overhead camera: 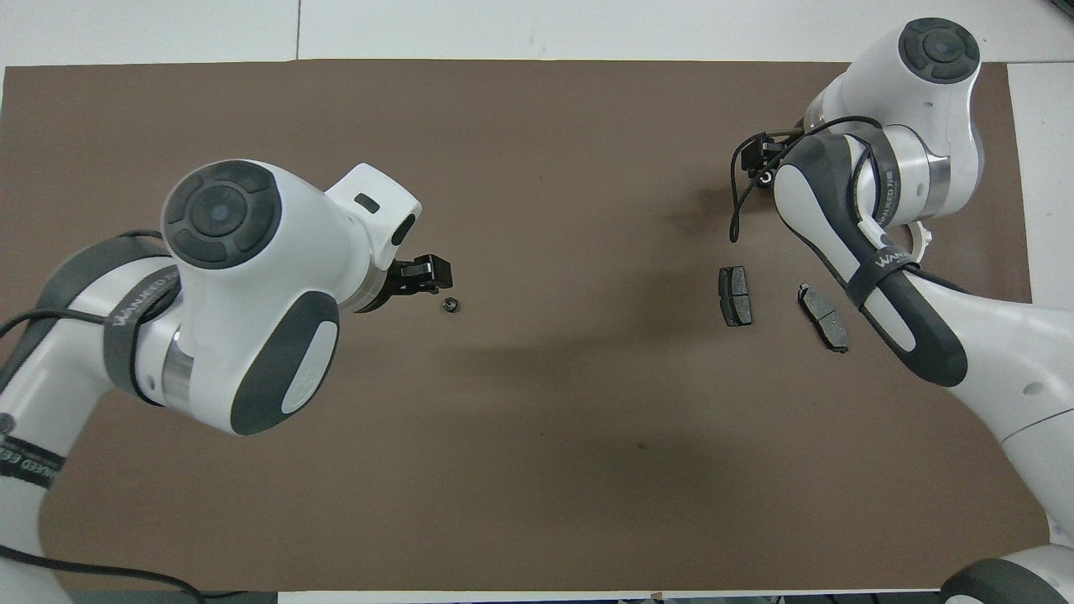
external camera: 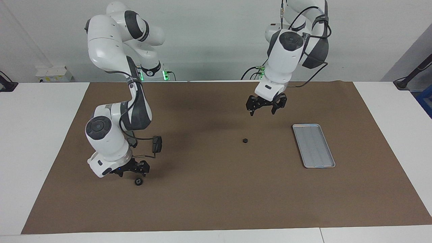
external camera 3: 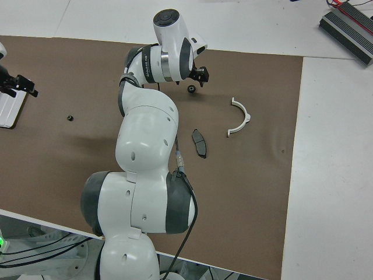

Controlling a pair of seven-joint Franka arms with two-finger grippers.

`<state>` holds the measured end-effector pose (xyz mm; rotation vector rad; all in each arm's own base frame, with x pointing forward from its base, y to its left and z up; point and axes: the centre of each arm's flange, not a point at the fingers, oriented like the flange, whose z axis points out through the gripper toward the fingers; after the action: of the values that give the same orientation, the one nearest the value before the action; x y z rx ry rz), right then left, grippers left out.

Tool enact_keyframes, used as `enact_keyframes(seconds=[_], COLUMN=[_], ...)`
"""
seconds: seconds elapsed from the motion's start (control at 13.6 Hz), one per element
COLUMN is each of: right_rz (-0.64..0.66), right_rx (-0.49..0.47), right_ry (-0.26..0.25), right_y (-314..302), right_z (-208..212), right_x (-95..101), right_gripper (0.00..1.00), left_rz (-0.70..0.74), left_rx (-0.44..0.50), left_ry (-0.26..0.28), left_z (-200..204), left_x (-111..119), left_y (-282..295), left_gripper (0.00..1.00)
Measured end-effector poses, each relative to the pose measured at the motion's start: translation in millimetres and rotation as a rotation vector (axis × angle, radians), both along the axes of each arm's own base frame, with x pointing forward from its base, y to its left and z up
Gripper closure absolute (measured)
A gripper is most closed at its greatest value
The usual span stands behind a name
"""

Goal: Pick bearing gear from pile to tray
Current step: 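Grasp the bearing with the left gripper while the right gripper grasps another, then move the left gripper to the tray while the right gripper carries another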

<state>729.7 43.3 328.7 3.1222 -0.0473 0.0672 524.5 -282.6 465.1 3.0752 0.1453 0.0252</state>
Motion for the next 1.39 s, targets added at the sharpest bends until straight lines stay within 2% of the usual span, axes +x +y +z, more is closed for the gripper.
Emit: enact_keyframes(seconds=[0.22, 0.51, 0.81, 0.88, 0.95, 1.03, 1.1, 1.25, 1.32, 1.39], right_rz=[0.004, 0.017, 0.024, 0.024, 0.024, 0.023, 0.023, 0.015, 0.008, 0.006], right_rx=[0.01, -0.008, -0.021, -0.02, -0.018, -0.017, -0.016, -0.015, -0.014, -0.012], right_ry=[-0.023, 0.004, 0.008, 0.001, -0.005, -0.009, -0.012, -0.018, -0.021, -0.028], right_y=[5.0, 3.6, 1.8, 1.6, 0.9, 0.1, -0.1, 0.1, 0.1, 0.3], right_z=[-21.3, -42.9, -47.7, -48.4, -49.6, -50.7, -51.2, -51.2, -51.2, -50.9], right_x=[-2.0, -10.7, -12.8, -12.5, -12.5, -12.6, -12.3, -11.8, -11.5, -10.8], right_gripper=[0.0, 0.0, 0.0, 0.0, 0.0, 0.0, 0.0, 0.0, 0.09, 0.09], left_rz=[0.104, 0.212, 0.231, 0.232, 0.233, 0.234, 0.233, 0.233, 0.233, 0.233], left_rx=[0.041, 0.046, 0.053, 0.054, 0.054, 0.056, 0.059, 0.064, 0.067, 0.068], left_ry=[0.013, 0.004, 0.009, 0.009, 0.01, 0.012, 0.016, 0.023, 0.026, 0.028], left_z=[-55.5, -139.2, -157.0, -157.3, -157.6, -159.2, -161.4, -165.4, -167.0, -168.0], left_x=[4.7, 12.8, 18.5, 18.4, 18.2, 17.4, 16.1, 13.7, 12.7, 12.0], left_y=[-16.3, -45.7, -40.6, -40.6, -40.5, -40.0, -39.5, -38.2, -37.7, -37.5], left_gripper=[0.0, 0.0, 0.0, 0.09, 0.09, 0.15, 0.29, 0.3, 0.28, 0.3])
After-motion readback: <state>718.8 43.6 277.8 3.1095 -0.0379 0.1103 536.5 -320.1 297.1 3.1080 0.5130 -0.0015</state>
